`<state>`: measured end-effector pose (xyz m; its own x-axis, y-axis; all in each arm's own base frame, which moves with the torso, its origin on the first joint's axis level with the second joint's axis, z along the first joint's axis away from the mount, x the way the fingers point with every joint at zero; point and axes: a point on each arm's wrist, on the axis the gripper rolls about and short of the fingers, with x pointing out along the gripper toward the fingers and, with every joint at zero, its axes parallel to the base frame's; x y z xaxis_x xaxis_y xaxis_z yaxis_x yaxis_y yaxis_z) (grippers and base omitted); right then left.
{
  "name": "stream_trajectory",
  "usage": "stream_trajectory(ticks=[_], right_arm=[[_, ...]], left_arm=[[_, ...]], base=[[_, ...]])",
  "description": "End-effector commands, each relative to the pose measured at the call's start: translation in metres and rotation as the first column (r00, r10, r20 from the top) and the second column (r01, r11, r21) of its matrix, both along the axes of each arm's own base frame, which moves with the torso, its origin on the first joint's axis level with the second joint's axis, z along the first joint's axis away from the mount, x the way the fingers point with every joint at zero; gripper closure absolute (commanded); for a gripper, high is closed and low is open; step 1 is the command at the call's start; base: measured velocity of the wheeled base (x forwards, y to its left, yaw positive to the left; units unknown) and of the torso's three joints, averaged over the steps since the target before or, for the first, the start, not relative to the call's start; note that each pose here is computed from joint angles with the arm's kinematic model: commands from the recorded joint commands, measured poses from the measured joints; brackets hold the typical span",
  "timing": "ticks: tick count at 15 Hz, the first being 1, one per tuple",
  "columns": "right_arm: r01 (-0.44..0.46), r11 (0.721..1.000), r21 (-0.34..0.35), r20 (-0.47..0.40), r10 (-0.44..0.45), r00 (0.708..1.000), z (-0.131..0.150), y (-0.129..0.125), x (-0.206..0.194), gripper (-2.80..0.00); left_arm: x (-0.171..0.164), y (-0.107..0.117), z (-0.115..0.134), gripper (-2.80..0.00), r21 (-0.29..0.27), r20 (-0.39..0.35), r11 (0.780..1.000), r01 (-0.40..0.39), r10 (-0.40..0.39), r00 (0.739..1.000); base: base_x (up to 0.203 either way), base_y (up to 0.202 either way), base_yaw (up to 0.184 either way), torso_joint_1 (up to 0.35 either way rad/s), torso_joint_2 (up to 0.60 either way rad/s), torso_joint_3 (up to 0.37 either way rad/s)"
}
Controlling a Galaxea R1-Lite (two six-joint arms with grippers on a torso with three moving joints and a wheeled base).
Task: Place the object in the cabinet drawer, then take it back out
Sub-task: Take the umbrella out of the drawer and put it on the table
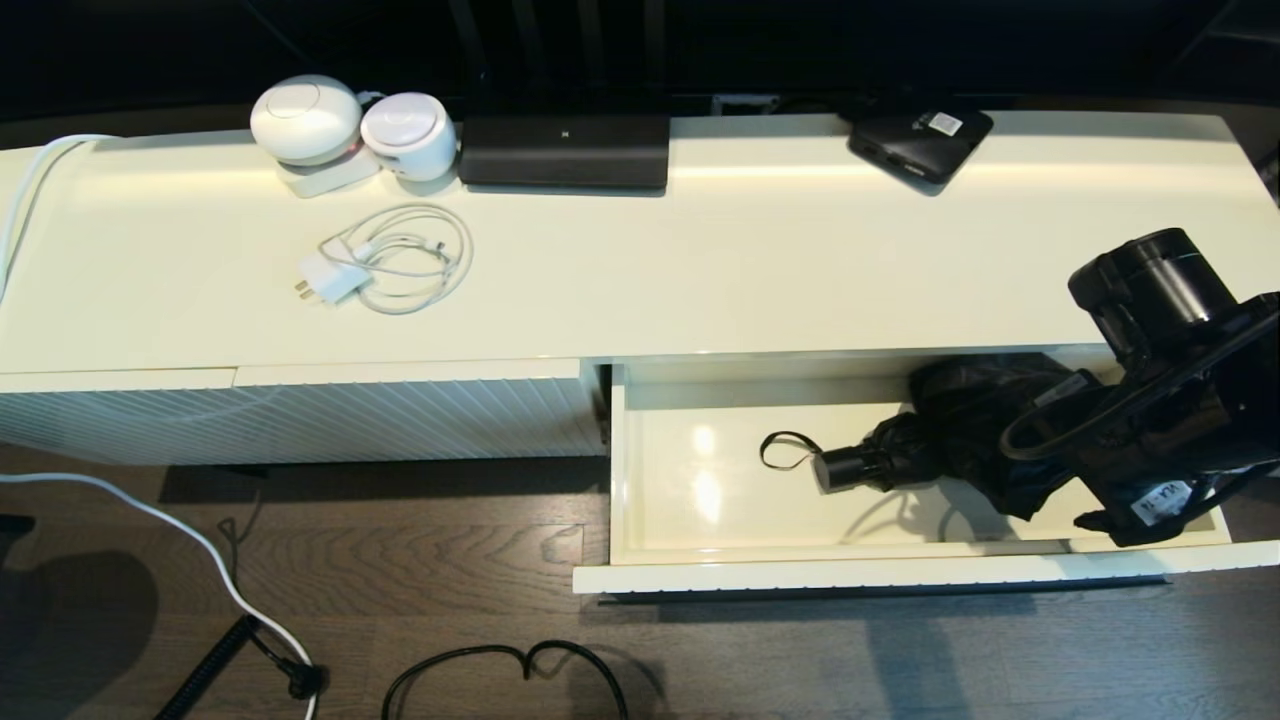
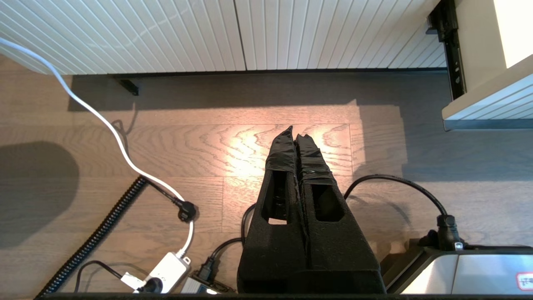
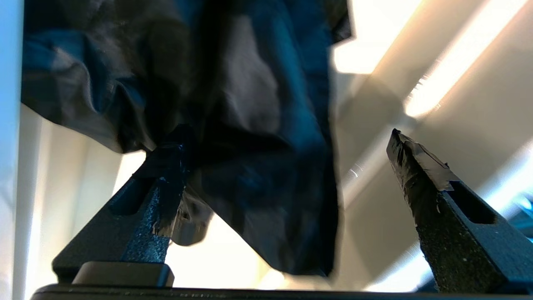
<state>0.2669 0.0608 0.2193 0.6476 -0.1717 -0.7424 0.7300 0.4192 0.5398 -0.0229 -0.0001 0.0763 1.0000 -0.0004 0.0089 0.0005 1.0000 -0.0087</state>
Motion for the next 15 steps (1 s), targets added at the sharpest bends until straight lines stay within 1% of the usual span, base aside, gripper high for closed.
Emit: stream_trajectory(ticks=[1,5,9,14,15], right_arm=[[0.006,1.0,-0.009,-0.017,-0.007,1.0,-0.009,0.0,0.009,-2.8],[0.029,0.999,-0.016,-0.031,-0.029,0.999,-0.021,-0.003,0.019,-2.8],[0.053,0.998,-0.02,-0.042,-0.054,0.998,-0.025,-0.01,0.023,-2.8],[0.052,0.998,-0.024,-0.041,-0.053,0.998,-0.024,-0.012,0.024,-2.8],[0.048,0.998,-0.026,-0.04,-0.049,0.998,-0.023,-0.011,0.023,0.0]], left_arm=[[0.0,0.0,0.0,0.0,0.0,0.003,1.0,0.0,0.0,1.0],[0.0,0.0,0.0,0.0,0.0,0.002,1.0,0.0,0.0,1.0],[0.0,0.0,0.0,0.0,0.0,0.003,1.0,0.0,0.0,1.0],[0.0,0.0,0.0,0.0,0.0,0.003,1.0,0.0,0.0,1.0],[0.0,0.0,0.0,0.0,0.0,0.002,1.0,0.0,0.0,1.0]], base=[[0.0,0.0,0.0,0.0,0.0,0.0],[0.0,0.0,0.0,0.0,0.0,0.0],[0.0,0.0,0.0,0.0,0.0,0.0],[0.0,0.0,0.0,0.0,0.0,0.0],[0.0,0.0,0.0,0.0,0.0,0.0]])
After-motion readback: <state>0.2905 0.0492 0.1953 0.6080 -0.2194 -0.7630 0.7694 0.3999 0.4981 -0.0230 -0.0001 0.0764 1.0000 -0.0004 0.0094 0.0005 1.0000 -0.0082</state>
